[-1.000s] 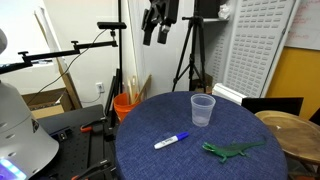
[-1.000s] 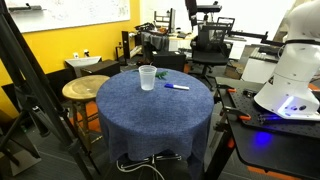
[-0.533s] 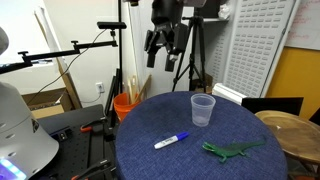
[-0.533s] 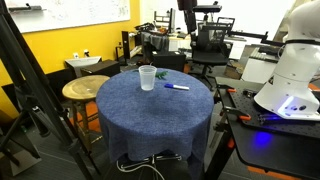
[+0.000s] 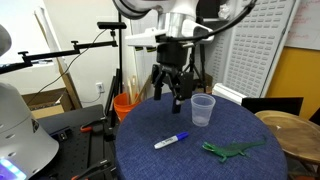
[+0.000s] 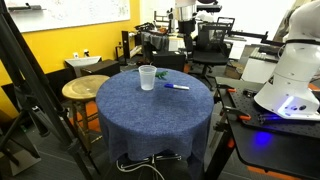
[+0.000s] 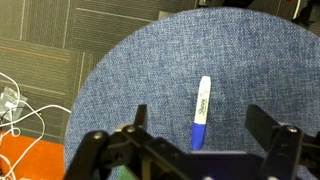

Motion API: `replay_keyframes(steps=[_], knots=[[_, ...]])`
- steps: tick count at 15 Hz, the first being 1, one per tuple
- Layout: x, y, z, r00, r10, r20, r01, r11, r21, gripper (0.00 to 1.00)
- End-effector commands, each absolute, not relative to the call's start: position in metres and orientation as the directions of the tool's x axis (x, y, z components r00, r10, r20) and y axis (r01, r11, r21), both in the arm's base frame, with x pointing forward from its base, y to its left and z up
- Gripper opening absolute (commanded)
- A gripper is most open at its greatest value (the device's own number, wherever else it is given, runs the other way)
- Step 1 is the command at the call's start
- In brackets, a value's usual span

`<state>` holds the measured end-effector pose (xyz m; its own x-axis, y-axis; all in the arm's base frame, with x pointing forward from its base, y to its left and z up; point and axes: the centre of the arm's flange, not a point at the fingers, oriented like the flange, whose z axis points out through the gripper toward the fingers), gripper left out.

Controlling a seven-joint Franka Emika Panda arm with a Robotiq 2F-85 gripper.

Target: Put the marker in the cup

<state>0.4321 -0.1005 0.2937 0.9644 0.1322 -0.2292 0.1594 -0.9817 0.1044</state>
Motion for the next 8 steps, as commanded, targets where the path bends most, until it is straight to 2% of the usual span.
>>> replay_keyframes(steps=[1, 8], knots=[[0.437, -0.111, 0.258, 0.968, 0.135, -0.212, 0.163, -0.979, 0.121, 1.0], [0.444, -0.104, 0.187, 0.96, 0.105, -0.26, 0.154, -0.972, 0.176, 1.0]])
